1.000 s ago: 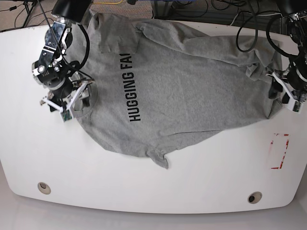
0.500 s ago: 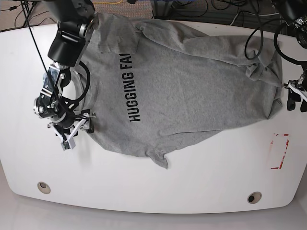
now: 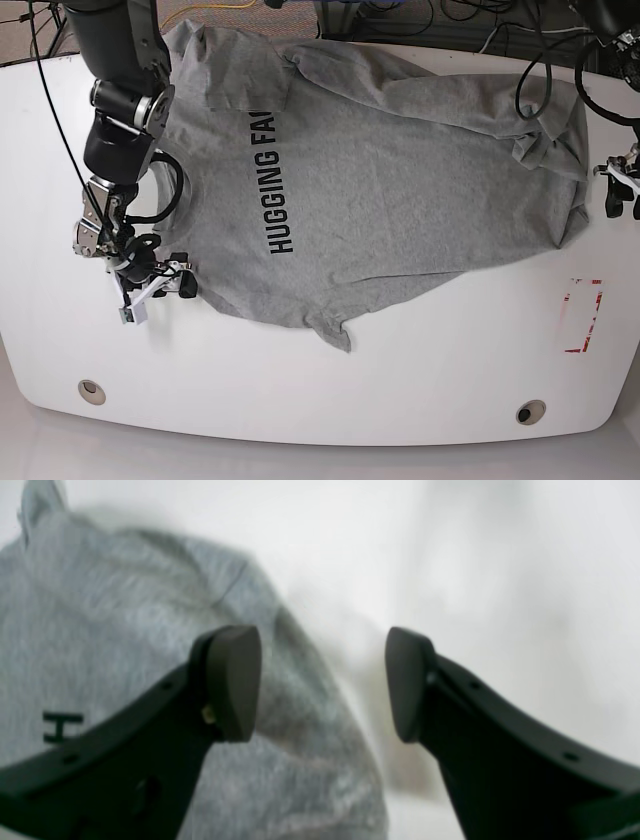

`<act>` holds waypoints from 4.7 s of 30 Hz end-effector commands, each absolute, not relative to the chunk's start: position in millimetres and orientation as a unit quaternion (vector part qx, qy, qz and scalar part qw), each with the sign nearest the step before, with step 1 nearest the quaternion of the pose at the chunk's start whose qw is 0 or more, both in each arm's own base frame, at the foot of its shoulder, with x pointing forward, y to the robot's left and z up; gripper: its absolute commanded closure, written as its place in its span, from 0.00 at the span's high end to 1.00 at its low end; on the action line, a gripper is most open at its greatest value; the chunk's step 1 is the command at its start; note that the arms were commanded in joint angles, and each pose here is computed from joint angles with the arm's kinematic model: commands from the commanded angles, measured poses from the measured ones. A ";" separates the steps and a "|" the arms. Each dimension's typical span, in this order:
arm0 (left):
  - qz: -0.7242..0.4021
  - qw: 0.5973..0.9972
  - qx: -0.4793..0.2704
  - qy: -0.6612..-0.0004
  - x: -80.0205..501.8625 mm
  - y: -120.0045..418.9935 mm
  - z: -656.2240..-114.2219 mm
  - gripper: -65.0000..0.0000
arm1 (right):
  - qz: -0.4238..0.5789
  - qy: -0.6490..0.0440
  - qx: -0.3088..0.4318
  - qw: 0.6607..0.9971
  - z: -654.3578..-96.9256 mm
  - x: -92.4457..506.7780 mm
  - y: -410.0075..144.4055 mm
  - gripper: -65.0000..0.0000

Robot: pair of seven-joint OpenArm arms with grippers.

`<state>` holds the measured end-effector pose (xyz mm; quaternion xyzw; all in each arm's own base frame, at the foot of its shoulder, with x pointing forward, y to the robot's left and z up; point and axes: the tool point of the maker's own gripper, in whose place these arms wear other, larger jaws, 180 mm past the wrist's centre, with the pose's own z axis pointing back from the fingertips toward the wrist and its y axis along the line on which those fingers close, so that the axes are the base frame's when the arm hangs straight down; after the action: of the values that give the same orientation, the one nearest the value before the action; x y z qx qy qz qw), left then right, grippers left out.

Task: Layout the t-shirt on the table in an organized manner, then fold the t-shirt properly

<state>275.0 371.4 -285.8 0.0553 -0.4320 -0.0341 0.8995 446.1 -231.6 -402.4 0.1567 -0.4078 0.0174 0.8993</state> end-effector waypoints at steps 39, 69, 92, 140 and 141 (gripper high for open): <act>0.126 0.893 -0.016 -0.431 294.4 437.5 -320.2 0.46 | 0.052 -0.404 0.191 0.893 -404.9 459.4 -167.0 0.00; 0.161 0.905 -0.108 -0.379 327.7 394.6 -393.3 0.46 | 0.061 -0.400 0.174 0.898 -417.4 440.4 -168.2 0.00; 0.171 0.910 -0.163 -0.340 344.1 362.8 -419.5 0.03 | 0.061 -0.400 0.173 0.898 -417.6 440.0 -169.3 0.00; 0.016 0.863 -0.026 -0.504 385.5 369.2 -264.7 0.03 | 0.133 -0.461 0.013 0.877 -306.4 447.4 -219.3 0.00; 0.015 0.861 -0.025 -0.508 387.5 368.8 -261.1 0.03 | 0.134 -0.462 0.010 0.877 -304.1 447.6 -219.9 0.00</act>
<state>371.3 360.7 -302.1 -0.0440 -0.4603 0.0259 0.8863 433.3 -211.3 -338.6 0.0302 -0.4227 0.1319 0.8961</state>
